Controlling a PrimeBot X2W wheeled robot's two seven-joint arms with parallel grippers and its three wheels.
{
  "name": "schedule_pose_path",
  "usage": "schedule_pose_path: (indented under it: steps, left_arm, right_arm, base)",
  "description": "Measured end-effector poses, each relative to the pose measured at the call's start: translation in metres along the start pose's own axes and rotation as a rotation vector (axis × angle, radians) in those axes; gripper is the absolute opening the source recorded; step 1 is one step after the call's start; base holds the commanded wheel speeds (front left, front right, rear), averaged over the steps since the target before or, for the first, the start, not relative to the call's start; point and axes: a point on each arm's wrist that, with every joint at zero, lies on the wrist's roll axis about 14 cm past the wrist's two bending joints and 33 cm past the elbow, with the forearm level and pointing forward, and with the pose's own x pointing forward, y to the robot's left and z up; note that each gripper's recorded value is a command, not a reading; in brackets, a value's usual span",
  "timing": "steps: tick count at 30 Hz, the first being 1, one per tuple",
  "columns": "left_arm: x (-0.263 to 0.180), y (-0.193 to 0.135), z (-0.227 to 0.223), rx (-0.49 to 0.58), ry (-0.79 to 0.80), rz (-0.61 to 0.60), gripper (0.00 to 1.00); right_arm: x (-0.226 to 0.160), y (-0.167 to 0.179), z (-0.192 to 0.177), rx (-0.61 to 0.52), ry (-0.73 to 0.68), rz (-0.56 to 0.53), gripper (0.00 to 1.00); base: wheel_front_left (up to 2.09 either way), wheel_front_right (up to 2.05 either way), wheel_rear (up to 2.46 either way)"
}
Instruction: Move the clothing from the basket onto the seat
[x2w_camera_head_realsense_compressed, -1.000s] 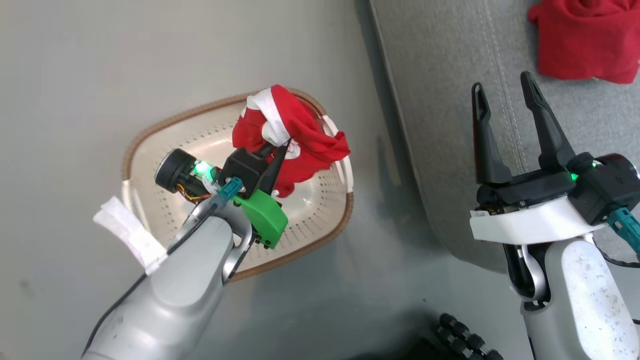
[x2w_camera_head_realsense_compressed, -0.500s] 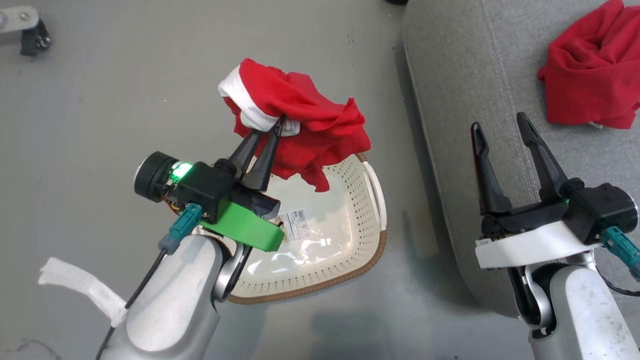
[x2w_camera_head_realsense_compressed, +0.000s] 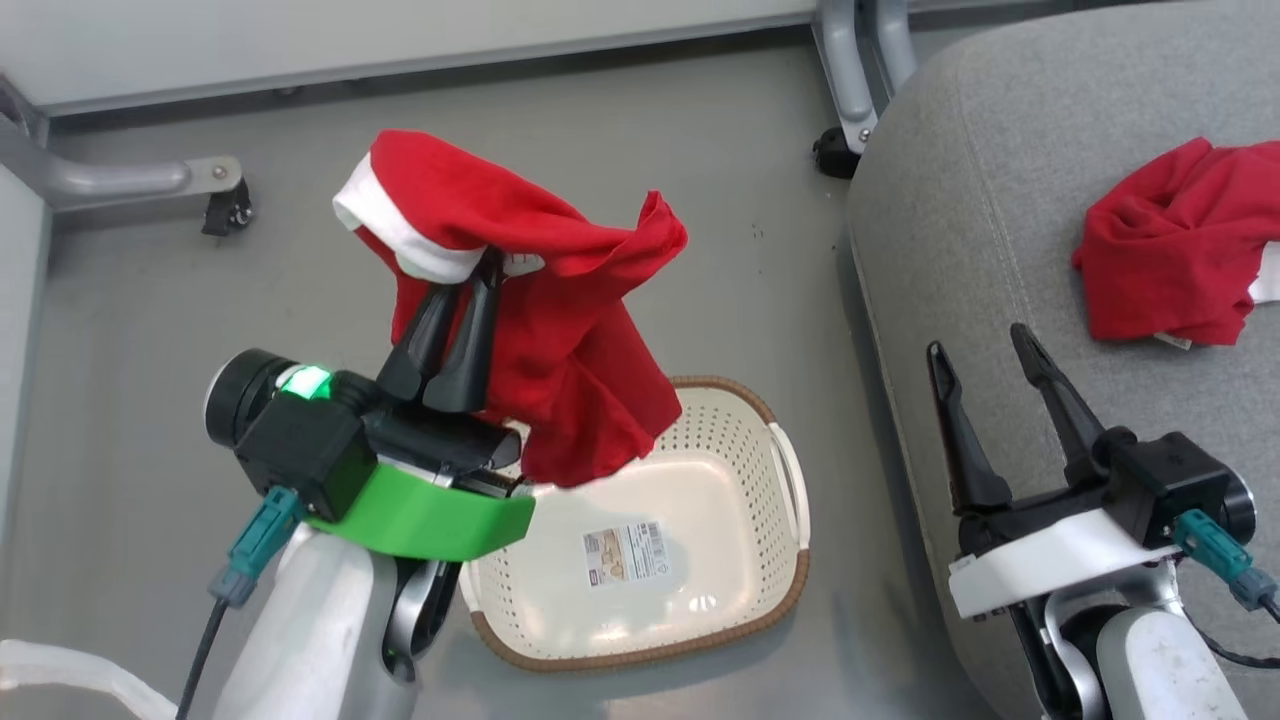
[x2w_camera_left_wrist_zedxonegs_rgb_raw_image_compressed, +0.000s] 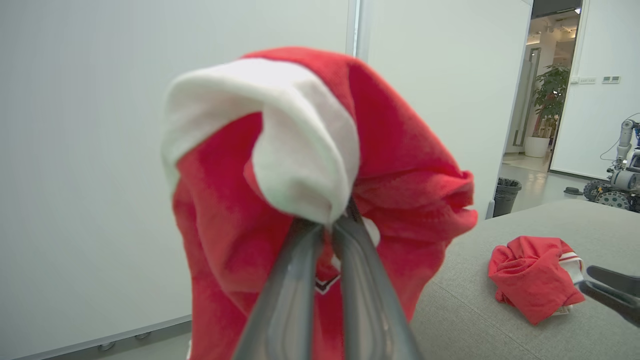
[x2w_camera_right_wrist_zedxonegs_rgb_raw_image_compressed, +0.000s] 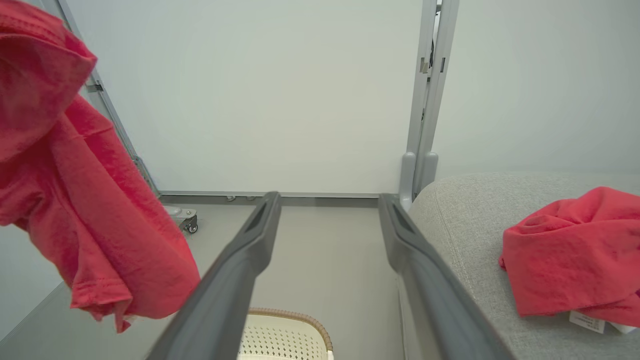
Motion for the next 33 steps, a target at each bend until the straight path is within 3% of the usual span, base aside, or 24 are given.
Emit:
schedule_pose_path:
  steps: [17,33]
  left_arm:
    - [-0.058,-0.037,0.058,0.025,-0.086,-0.019,0.0]
    - [-0.064,-0.041,0.065,0.018,-0.102,-0.021,0.0]
  right_arm:
    - [-0.058,0.018,0.033,0.013,-0.046,0.015,1.0]
    - [-0.06,0.029,0.038,0.029,-0.059,0.041,1.0]
  base:
    - [0.0,0.0,0.0]
    - [0.0,0.0,0.0]
